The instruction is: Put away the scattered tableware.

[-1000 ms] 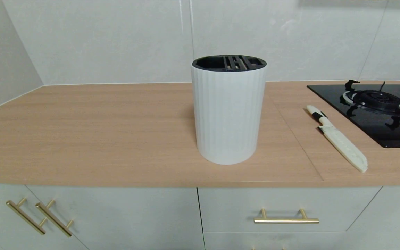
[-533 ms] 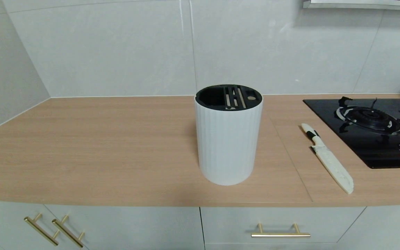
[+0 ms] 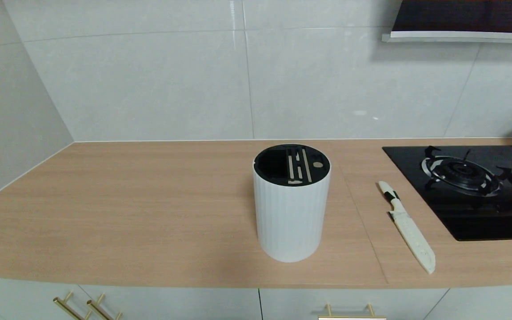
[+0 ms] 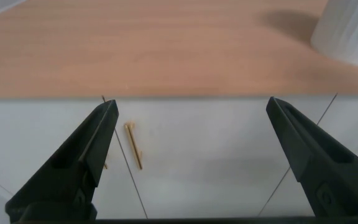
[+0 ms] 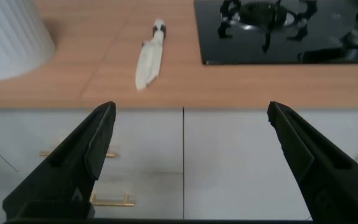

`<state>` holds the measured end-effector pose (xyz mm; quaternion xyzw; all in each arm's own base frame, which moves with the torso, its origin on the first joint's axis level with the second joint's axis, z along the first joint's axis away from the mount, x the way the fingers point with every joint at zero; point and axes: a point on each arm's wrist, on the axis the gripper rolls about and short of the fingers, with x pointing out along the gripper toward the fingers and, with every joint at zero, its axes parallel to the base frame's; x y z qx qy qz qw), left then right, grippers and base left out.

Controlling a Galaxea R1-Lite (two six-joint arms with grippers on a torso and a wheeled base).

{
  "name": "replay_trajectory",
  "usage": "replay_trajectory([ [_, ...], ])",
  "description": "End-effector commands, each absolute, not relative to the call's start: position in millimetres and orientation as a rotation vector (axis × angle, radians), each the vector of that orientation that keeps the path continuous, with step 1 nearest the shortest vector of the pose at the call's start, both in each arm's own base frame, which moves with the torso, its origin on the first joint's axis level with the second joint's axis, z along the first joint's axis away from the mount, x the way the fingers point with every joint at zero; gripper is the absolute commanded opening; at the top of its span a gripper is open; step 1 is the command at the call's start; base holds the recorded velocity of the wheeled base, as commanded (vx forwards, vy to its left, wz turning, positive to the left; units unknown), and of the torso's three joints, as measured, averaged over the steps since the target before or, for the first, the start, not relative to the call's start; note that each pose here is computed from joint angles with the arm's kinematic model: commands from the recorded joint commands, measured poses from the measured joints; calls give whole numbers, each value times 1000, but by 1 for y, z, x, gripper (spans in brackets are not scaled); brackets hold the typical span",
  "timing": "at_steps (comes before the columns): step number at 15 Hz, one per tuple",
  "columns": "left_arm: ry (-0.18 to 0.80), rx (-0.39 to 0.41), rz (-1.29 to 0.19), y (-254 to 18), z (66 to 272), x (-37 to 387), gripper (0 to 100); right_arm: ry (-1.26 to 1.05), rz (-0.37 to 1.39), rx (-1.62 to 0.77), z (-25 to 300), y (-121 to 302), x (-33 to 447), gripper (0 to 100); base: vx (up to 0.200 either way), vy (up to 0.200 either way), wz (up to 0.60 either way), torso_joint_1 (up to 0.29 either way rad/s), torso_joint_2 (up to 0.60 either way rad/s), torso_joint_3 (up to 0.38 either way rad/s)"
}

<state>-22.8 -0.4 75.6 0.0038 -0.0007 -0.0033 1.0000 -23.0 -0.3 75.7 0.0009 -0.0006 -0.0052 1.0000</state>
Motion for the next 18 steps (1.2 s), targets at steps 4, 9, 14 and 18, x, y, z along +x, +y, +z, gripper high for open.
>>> replay_trajectory([
  [4, -2, 8, -6, 0, 76, -23, 100, 0, -9, 2, 76, 0, -23, 100, 0, 0, 0, 264, -568, -306],
  [9, -2, 8, -6, 0, 76, -23, 100, 0, -11, 2, 76, 0, -23, 100, 0, 0, 0, 258, -557, -292],
  [14, -2, 8, -8, 0, 76, -23, 100, 0, -9, 2, 76, 0, -23, 100, 0, 0, 0, 184, -381, -203],
  [18, -2, 8, -6, 0, 76, -23, 100, 0, -9, 0, 76, 0, -23, 100, 0, 0, 0, 58, -127, -65],
])
